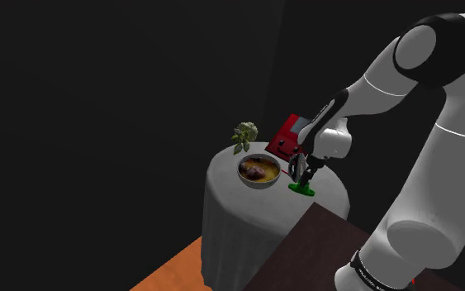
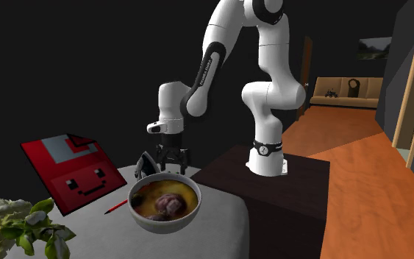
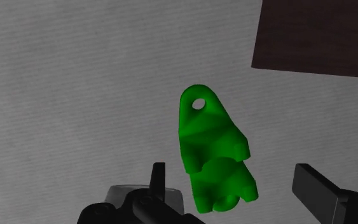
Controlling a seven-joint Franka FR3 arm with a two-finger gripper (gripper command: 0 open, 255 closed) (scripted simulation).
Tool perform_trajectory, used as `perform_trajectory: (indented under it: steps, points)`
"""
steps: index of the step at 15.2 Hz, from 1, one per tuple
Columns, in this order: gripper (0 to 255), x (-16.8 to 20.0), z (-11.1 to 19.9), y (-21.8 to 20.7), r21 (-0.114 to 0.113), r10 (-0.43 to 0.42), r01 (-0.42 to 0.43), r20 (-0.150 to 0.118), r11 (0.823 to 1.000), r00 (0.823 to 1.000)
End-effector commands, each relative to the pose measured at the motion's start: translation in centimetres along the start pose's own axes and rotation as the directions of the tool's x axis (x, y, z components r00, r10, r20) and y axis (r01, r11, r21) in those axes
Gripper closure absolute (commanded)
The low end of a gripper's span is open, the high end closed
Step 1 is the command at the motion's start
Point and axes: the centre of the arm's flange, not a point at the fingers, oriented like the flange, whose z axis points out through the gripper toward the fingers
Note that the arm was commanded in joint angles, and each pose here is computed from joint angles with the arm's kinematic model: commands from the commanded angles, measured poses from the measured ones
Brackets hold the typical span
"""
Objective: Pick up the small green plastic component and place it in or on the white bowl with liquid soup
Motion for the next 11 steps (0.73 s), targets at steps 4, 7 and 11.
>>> perform_trajectory:
  steps: [4, 7, 11]
  points:
    - [0, -0.2, 2.4, 0.0, -0.001, 0.001, -0.001, -0.001, 1.000, 1.000]
    - [0, -0.2, 2.4, 0.0, -0.001, 0.001, -0.001, -0.001, 1.000, 1.000]
    - [0, -0.2, 2.4, 0.0, -0.001, 0.001, -0.001, 0.000, 1.000, 1.000]
